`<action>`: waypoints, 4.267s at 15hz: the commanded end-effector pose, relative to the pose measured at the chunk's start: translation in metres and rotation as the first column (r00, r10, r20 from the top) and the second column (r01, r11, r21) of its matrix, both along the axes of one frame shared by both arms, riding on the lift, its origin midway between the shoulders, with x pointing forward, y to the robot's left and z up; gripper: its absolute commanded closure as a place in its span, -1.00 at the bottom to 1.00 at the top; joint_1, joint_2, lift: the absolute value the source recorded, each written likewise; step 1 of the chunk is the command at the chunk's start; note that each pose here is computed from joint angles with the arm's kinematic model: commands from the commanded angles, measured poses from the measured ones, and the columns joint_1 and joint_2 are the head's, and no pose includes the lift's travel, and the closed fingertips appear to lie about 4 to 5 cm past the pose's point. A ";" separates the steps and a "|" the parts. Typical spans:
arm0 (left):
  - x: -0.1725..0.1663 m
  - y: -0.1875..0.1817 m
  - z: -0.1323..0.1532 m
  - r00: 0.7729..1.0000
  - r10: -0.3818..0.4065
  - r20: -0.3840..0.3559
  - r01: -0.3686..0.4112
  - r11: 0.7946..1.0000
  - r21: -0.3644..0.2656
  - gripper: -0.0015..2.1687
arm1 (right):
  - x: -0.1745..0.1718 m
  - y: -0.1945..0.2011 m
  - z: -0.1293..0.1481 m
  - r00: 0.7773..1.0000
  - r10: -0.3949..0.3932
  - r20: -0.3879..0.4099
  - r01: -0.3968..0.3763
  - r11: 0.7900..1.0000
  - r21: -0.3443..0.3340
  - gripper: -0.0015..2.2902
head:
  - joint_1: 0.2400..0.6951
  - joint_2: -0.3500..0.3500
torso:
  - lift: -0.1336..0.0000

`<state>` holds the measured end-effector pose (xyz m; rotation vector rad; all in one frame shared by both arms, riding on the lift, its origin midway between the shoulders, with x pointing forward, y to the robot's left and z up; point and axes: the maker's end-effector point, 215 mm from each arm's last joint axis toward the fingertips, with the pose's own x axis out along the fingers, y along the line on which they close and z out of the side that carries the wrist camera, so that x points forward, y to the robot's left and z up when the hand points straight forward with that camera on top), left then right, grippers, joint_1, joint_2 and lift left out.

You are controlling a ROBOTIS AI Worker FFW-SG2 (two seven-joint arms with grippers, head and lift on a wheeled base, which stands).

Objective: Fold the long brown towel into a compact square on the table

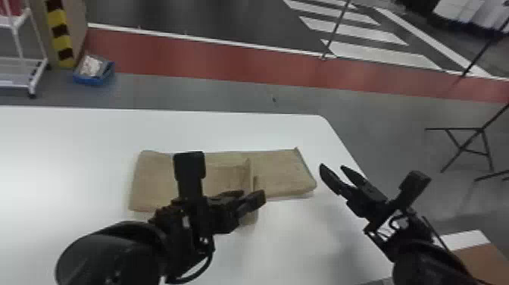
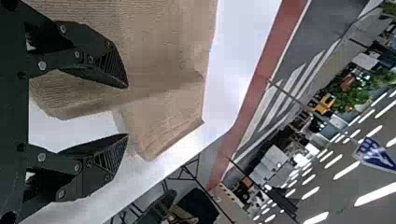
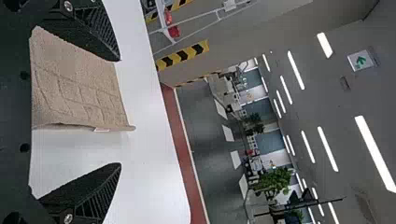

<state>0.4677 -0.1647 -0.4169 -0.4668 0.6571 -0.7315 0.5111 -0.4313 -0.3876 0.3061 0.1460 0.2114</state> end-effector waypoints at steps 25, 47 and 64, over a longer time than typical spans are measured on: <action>0.094 0.293 0.047 0.889 0.320 0.329 -0.396 0.897 0.198 -0.92 | -0.032 0.205 -0.053 0.939 0.144 -0.314 -0.170 0.984 -0.058 -0.24 | 1.00 -0.29 | -0.91; 0.084 0.283 0.039 0.901 0.306 0.309 -0.375 0.906 0.196 -0.92 | -0.059 0.187 -0.023 0.959 0.080 -0.273 -0.108 0.990 -0.087 0.31 | 1.00 -0.37 | -0.91; 0.084 0.280 0.037 0.906 0.305 0.293 -0.365 0.914 0.179 -0.92 | -0.056 0.153 -0.050 0.939 -0.025 -0.342 -0.028 0.988 -0.149 -0.66 | 1.00 -0.49 | -0.91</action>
